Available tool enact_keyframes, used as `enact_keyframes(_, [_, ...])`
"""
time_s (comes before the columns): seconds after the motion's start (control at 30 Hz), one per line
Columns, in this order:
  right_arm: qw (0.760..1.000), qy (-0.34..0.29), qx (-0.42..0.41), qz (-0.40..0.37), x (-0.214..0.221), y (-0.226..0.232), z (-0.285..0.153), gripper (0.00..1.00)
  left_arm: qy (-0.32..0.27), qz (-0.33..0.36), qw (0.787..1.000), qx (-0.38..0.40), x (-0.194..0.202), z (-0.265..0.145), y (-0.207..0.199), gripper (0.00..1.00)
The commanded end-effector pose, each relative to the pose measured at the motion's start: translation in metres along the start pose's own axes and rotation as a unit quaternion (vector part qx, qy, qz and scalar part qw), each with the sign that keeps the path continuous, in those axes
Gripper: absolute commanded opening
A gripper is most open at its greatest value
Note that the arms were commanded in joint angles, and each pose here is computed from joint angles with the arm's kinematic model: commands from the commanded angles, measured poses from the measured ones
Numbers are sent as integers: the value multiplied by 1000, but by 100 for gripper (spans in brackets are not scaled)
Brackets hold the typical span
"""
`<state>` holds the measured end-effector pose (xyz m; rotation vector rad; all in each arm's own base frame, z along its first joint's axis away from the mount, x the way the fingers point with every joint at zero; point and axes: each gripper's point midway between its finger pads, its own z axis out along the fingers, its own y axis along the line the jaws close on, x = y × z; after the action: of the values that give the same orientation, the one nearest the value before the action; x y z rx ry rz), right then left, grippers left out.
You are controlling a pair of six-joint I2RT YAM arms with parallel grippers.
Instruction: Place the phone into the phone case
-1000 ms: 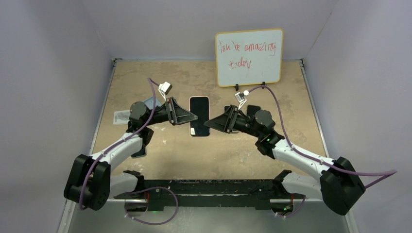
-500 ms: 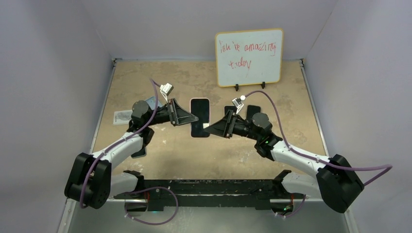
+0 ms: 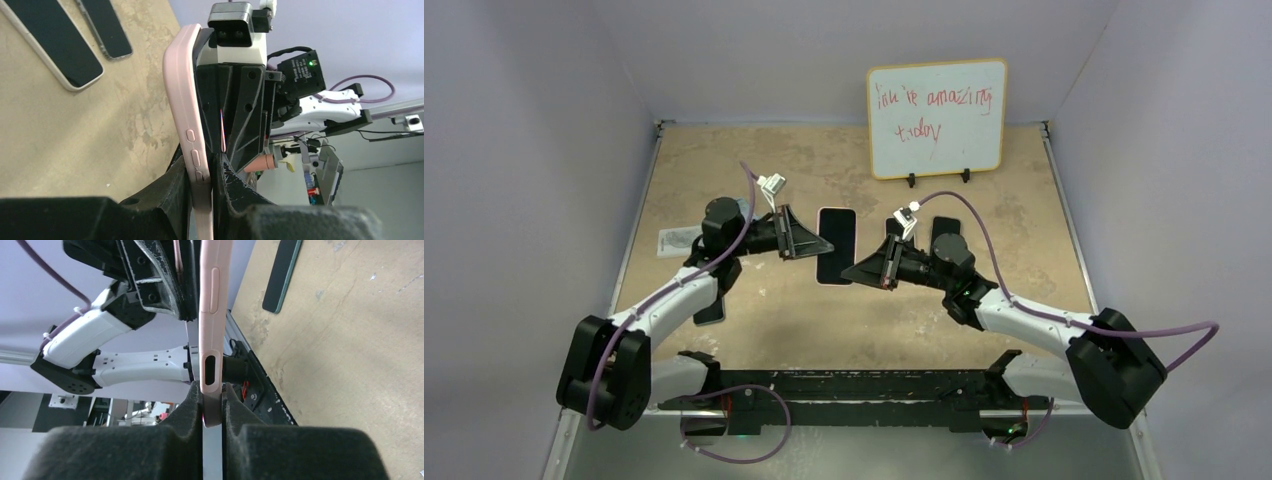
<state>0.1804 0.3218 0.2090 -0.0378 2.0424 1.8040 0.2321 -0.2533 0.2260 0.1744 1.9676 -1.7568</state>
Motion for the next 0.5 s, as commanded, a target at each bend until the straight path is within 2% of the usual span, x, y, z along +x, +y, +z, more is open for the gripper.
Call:
enact_keyframes(0.0, [1000, -11, -25, 9, -9, 25, 1, 0, -9, 115, 991, -61, -18, -2, 7, 0])
enact_keyframes(0.1, [999, -13, -24, 23, -11, 26, 2, 0, -4, 125, 990, -61, -17, -3, 7, 0])
enact_keyframes(0.2, [1000, -14, -23, 16, -12, 26, 2, 0, 3, 117, 993, -30, -12, -1, -2, 0])
enact_keyframes(0.27, [1000, -12, -18, 4, -11, 25, 1, 12, 5, 111, 994, -2, -8, -2, -11, 0])
enact_keyframes(0.4, [999, -19, -6, -29, -11, 25, -7, 47, 26, 107, 993, 34, 1, -5, -27, 0])
enact_keyframes(0.47, [998, -27, 14, -56, -17, 27, -9, 60, 36, 107, 993, 41, 4, -7, -30, 0])
